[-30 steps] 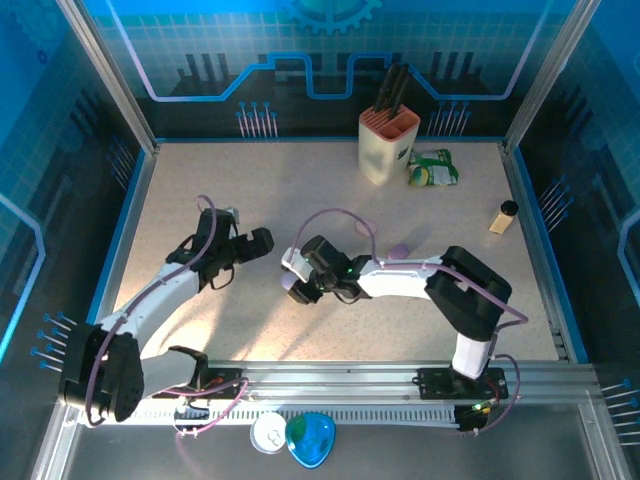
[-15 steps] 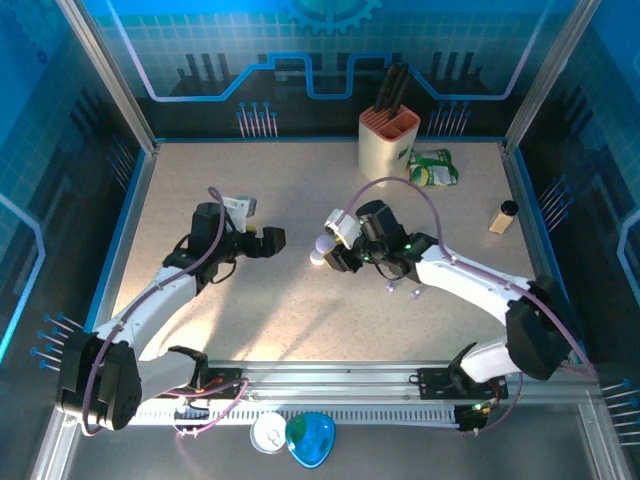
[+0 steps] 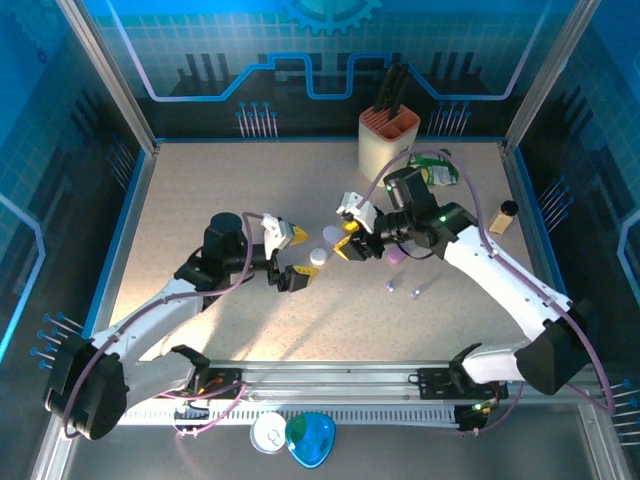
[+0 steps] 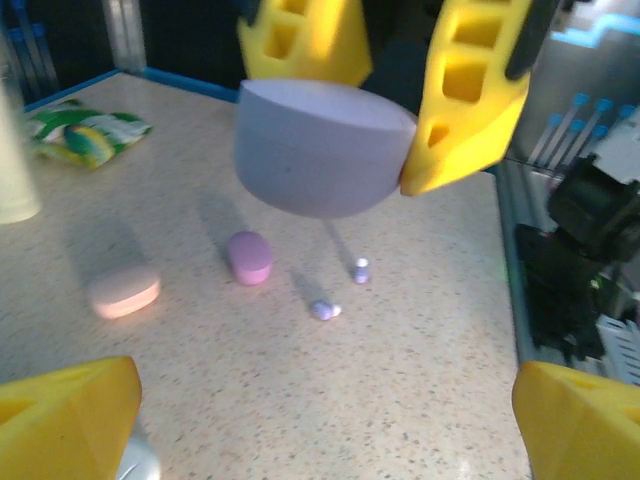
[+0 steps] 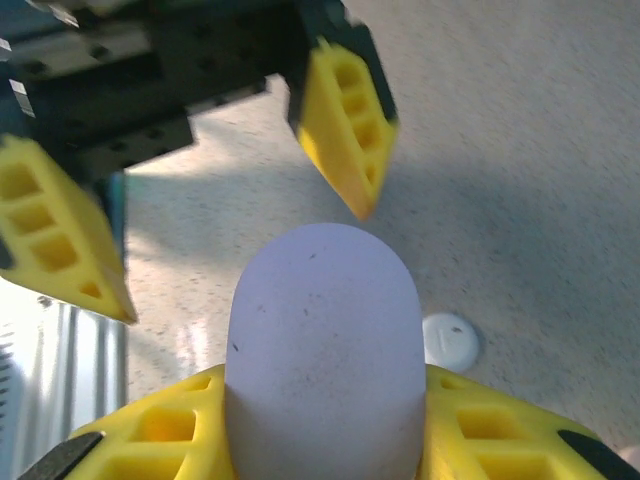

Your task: Insert wireless bluetooth earbuds into charging case

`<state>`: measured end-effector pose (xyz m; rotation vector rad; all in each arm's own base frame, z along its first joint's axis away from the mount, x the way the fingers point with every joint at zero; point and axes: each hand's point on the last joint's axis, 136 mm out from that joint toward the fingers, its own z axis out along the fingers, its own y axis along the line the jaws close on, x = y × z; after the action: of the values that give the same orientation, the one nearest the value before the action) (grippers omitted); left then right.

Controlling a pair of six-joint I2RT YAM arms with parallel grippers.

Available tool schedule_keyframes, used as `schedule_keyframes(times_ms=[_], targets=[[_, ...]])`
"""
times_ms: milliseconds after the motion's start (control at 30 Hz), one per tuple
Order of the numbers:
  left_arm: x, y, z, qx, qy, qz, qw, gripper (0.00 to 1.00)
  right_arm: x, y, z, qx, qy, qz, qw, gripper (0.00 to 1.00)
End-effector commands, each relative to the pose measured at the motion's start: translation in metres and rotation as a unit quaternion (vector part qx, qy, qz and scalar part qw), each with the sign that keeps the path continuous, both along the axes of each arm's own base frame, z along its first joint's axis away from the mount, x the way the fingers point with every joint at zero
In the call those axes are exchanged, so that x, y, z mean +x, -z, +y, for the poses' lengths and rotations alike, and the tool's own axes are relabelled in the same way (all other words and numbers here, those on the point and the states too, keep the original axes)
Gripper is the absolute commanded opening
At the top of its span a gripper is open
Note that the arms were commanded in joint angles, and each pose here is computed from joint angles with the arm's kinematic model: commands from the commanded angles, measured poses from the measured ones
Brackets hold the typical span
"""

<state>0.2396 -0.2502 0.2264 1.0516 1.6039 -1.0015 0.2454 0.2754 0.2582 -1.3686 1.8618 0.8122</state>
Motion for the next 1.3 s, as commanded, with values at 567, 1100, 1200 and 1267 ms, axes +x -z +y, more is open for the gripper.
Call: schedule_keyframes(times_ms=[567,1100,1200,1267], targets=[[-0.047,-0.049,-0.025,-0.075,0.149,-0.022,0.986,0.61,-0.060,-0.019,0.024,0.018,-0.144,0.029,0.989,0.37],[-0.046,-0.046,-0.025,-0.073,0.141,-0.023,0.987,0.59,-0.054,-0.022,0.027,0.024,-0.134,0.015,0.991,0.37],[-0.046,-0.047,-0.025,-0.073,0.142,-0.024,0.987,0.59,-0.054,-0.022,0.027,0.024,-0.131,0.014,0.991,0.37],[-0.047,-0.046,-0.026,-0.073,0.145,-0.022,0.987,0.59,-0.054,-0.022,0.028,0.025,-0.130,0.013,0.991,0.37]])
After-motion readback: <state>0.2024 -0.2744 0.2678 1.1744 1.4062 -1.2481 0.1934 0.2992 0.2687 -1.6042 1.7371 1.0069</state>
